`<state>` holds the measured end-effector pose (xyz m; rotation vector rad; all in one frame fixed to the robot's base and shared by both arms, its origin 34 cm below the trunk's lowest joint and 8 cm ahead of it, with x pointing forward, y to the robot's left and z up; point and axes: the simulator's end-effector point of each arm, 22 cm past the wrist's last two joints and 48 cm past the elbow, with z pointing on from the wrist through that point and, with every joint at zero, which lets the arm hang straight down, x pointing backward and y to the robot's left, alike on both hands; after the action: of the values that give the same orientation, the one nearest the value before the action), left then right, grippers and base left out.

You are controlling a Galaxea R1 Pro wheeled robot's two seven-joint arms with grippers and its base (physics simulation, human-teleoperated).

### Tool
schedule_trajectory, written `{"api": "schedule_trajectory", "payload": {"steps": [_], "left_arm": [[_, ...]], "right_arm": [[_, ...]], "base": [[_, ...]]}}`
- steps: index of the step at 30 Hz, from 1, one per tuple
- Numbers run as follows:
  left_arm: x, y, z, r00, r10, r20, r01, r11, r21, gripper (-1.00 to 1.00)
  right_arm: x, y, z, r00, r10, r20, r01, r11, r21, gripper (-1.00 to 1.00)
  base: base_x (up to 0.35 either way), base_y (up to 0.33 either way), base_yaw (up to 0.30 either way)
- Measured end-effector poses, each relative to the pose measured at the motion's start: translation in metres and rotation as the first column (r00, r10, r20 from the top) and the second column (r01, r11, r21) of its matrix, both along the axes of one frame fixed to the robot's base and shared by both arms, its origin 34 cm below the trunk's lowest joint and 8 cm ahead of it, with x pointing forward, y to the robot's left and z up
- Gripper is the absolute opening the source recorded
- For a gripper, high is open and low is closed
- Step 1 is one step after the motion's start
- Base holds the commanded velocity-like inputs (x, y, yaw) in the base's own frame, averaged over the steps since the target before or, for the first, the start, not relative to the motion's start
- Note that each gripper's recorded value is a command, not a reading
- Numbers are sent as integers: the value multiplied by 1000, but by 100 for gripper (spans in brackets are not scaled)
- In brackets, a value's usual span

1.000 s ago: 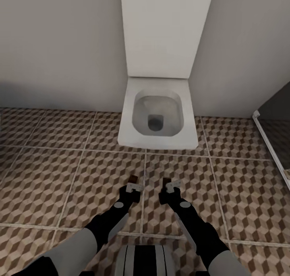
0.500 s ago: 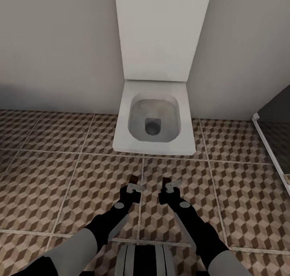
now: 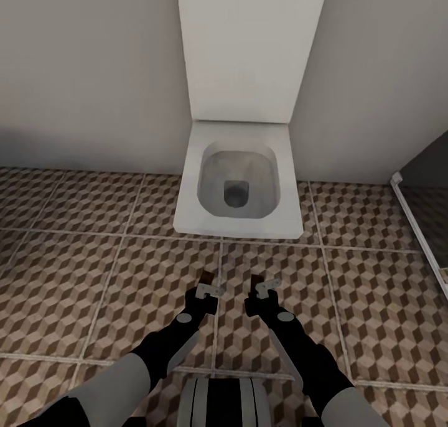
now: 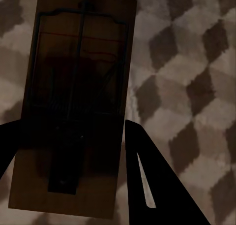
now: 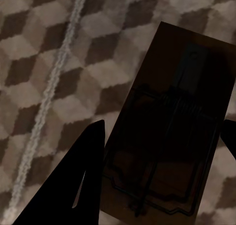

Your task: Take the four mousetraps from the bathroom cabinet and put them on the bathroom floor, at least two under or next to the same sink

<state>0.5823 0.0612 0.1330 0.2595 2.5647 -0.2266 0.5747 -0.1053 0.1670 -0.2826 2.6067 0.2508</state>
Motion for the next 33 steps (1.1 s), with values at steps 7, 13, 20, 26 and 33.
{"api": "schedule_trajectory", "payload": {"steps": [7, 13, 20, 26, 33], "left_arm": [[-4, 0, -5, 1000, 0, -10, 0, 1000, 0, -100], [-8, 0, -10, 1000, 0, -20, 0, 1000, 0, -100], [-12, 0, -15, 1000, 0, -30, 0, 1000, 0, -100], [-15, 0, -19, 999, 0, -39, 0, 1000, 0, -100], [-20, 0, -24, 999, 0, -50, 0, 1000, 0, -100]], "right_arm": [[-4, 0, -5, 1000, 0, -10, 0, 1000, -1, -100], [-7, 0, -10, 1000, 0, -19, 0, 1000, -1, -100], [-11, 0, -15, 1000, 0, -30, 0, 1000, 0, -100], [-14, 0, -19, 999, 0, -39, 0, 1000, -1, -100], [-18, 0, -24, 999, -1, -49, 0, 1000, -1, -100]], "base": [[0, 0, 0], [0, 0, 0], [0, 0, 0], [0, 0, 0], [0, 0, 0]]}}
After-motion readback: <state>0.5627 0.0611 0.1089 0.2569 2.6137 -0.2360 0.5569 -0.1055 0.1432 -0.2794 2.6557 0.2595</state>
